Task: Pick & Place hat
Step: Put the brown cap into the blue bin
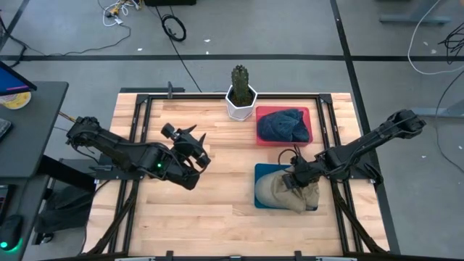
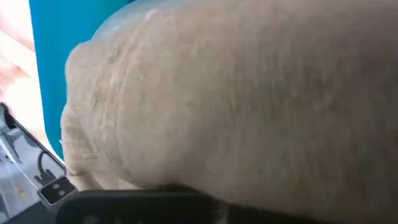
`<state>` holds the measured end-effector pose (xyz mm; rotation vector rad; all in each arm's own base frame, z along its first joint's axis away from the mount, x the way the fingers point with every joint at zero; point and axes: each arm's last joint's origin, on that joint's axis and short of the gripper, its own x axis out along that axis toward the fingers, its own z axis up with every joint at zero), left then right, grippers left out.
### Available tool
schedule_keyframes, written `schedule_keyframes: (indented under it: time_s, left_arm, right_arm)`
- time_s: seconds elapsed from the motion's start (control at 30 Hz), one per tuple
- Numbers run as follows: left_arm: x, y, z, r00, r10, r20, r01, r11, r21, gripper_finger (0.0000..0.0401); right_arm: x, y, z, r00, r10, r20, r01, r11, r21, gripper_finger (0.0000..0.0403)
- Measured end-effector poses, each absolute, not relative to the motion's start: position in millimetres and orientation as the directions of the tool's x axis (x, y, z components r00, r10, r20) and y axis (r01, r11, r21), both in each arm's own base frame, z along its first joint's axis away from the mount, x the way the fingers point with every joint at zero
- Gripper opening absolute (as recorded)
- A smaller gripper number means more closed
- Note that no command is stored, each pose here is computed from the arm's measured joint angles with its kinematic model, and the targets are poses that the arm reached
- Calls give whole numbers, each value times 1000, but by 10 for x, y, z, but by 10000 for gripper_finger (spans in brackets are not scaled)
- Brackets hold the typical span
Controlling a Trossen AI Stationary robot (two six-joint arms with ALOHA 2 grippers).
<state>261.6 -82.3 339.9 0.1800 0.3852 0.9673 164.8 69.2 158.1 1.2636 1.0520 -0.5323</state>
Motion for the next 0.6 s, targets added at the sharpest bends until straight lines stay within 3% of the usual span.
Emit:
schedule_keyframes:
  time_s: [0.43, 0.6]
  left_arm:
    - [2652, -753, 3406, 489, 839, -240, -785, 543, 298, 195]
    - [2652, -754, 3406, 490, 838, -241, -785, 544, 297, 195]
  right_arm:
    - [1641, 689, 1576, 457, 225, -860, 848, 181, 498, 9]
    - [1643, 693, 1639, 507, 256, -823, 802, 210, 559, 32]
